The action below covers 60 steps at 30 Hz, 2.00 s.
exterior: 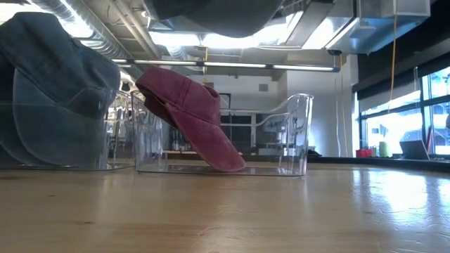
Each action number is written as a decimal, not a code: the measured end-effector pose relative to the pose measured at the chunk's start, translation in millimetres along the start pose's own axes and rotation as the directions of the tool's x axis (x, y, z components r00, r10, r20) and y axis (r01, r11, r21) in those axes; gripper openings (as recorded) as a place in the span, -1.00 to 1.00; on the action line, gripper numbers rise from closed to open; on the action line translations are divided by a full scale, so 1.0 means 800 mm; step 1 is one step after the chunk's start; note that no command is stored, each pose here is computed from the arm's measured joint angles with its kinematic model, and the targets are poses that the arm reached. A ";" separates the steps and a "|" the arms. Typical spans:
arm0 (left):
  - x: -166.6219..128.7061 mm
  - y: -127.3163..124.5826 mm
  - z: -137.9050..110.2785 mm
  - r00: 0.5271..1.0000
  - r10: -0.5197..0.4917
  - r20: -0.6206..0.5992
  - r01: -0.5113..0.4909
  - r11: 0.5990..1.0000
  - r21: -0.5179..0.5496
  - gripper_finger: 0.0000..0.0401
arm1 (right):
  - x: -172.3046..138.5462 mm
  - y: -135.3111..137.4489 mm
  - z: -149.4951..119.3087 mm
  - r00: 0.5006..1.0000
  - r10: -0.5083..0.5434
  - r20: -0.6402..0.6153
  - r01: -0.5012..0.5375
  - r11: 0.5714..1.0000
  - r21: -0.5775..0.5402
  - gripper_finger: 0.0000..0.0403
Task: Pick & Place hat
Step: Put the dark blue cap into the left transparent bin
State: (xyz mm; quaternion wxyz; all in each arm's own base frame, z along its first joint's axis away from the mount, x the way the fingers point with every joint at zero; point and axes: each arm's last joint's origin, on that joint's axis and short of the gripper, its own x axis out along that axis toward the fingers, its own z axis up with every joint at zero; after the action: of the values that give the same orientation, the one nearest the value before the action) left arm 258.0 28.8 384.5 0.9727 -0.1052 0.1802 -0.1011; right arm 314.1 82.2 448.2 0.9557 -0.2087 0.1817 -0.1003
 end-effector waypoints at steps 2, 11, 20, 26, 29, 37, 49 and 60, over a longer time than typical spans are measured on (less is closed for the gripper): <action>0.000 0.000 0.000 1.000 0.000 0.000 0.000 1.000 -0.002 -0.89 | 0.000 0.000 0.000 1.000 0.000 0.000 0.000 1.000 0.000 -1.00; -0.011 -0.005 0.003 1.000 -0.009 0.022 0.011 0.998 -0.064 -0.89 | 0.000 -0.001 0.001 0.999 -0.036 -0.001 0.036 0.999 0.016 -0.88; -0.055 -0.023 0.011 0.995 -0.013 0.102 0.029 0.987 -0.157 -0.89 | 0.002 -0.004 -0.005 0.983 -0.170 -0.070 0.169 0.985 -0.012 -0.64; -0.095 -0.040 0.025 0.986 0.118 0.118 -0.082 0.958 -0.276 -0.89 | 0.001 -0.016 -0.014 0.952 -0.273 -0.142 0.266 0.962 -0.067 -0.26; -0.114 -0.049 0.032 0.970 0.238 0.055 -0.205 0.915 -0.347 -0.89 | -0.011 -0.026 -0.025 0.944 -0.257 -0.207 0.236 0.964 -0.121 -0.14; -0.123 -0.072 0.038 0.962 0.261 -0.081 -0.269 0.859 -0.436 -0.89 | -0.044 -0.063 -0.049 0.944 -0.106 -0.313 0.096 0.994 -0.045 -0.09; -0.091 -0.080 0.019 0.918 0.294 -0.266 -0.396 0.714 -0.577 -0.89 | -0.036 -0.090 -0.059 0.945 -0.038 -0.325 0.040 0.999 -0.001 -0.09; -0.098 -0.092 -0.003 0.844 0.354 -0.403 -0.536 0.567 -0.626 -0.89 | -0.030 -0.108 -0.066 0.938 -0.043 -0.343 0.055 0.998 0.027 -0.09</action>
State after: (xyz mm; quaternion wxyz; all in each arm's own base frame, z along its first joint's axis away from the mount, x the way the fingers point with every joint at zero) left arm 173.6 -23.8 425.9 0.8170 -0.4144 0.3377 0.2160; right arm 261.7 -7.7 448.3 0.9103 -0.1755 0.3380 -0.1621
